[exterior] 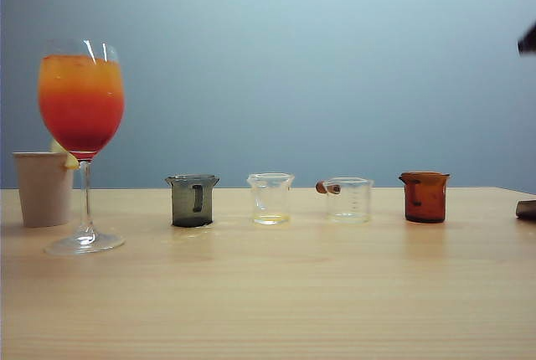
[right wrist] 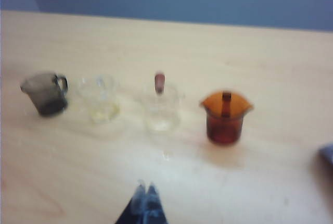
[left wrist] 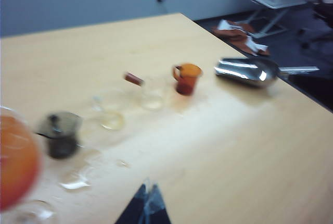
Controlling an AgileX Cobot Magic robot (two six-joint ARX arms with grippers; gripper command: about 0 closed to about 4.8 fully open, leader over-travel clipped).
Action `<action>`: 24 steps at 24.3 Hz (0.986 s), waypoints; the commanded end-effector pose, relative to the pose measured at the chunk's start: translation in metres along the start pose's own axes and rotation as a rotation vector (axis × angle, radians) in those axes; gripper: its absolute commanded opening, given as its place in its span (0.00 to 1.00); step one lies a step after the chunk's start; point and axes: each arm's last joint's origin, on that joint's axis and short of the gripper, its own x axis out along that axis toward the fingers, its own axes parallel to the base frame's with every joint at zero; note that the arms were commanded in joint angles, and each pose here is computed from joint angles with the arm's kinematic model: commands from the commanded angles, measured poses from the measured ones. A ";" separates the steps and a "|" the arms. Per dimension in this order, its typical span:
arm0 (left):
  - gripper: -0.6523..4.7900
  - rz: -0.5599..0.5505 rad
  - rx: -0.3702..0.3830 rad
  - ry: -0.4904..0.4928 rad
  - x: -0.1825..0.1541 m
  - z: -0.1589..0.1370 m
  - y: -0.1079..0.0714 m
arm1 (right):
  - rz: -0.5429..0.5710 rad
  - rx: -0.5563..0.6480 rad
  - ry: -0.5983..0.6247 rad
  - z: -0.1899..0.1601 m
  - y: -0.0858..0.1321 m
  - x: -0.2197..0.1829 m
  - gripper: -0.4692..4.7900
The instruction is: Pick up the fourth measuring cup from the left, pour the grenadine inside into the goblet, and finally put the measuring cup back in its original place.
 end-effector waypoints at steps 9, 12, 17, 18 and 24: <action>0.11 -0.155 -0.102 -0.015 0.051 -0.113 -0.001 | 0.073 -0.018 -0.041 -0.054 0.008 -0.016 0.08; 0.11 -0.138 -0.137 0.005 0.054 -0.135 0.000 | 0.071 -0.008 -0.008 -0.065 0.008 -0.021 0.08; 0.11 -0.137 -0.167 0.027 0.055 -0.160 0.004 | 0.040 -0.009 -0.028 -0.073 0.007 -0.027 0.08; 0.11 -0.136 -0.166 0.029 0.055 -0.162 0.004 | 0.037 -0.007 -0.012 -0.075 0.006 -0.027 0.08; 0.11 -0.130 -0.143 0.058 0.055 -0.168 0.005 | 0.044 0.039 0.042 -0.082 0.006 -0.026 0.08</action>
